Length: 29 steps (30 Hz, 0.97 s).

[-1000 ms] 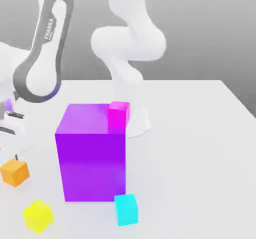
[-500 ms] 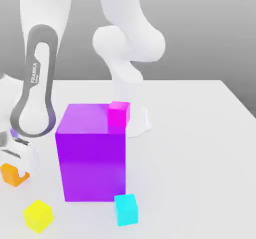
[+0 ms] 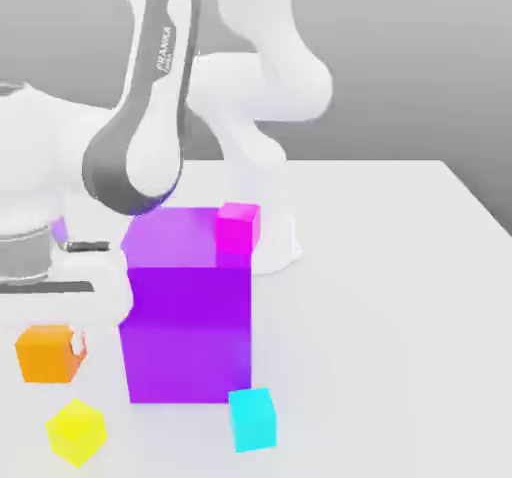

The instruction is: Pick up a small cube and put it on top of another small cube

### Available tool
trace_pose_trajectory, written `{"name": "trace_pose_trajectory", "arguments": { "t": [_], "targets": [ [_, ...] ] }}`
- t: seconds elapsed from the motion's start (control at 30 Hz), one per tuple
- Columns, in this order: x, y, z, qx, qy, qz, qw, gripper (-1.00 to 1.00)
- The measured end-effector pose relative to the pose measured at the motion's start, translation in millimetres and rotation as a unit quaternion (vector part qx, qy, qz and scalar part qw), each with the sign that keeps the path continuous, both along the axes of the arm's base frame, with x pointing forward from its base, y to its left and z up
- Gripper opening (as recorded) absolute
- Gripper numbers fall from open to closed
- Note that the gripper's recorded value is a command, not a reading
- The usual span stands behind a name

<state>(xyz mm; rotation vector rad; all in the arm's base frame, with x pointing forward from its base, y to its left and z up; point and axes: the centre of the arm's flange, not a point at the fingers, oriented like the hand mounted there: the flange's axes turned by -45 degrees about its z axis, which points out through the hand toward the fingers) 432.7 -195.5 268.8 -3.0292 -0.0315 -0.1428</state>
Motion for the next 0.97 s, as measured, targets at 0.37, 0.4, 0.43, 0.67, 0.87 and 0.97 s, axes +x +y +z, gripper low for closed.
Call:
{"name": "trace_pose_trajectory", "arguments": {
  "t": [0.37,0.4,0.43,0.67,0.87,0.97],
  "targets": [
    [-21,113,117,0.025,0.017,0.053,0.998,-1.00],
    [-26,122,127,0.021,0.020,0.057,0.998,-1.00],
    [-32,131,136,0.015,0.022,0.060,0.998,-1.00],
    [-86,179,193,-0.052,0.038,0.057,0.996,-1.00],
    [-101,175,138,-0.053,0.045,0.020,0.997,1.00],
    [-101,175,138,-0.053,0.045,0.020,0.997,1.00]
  ]
}}
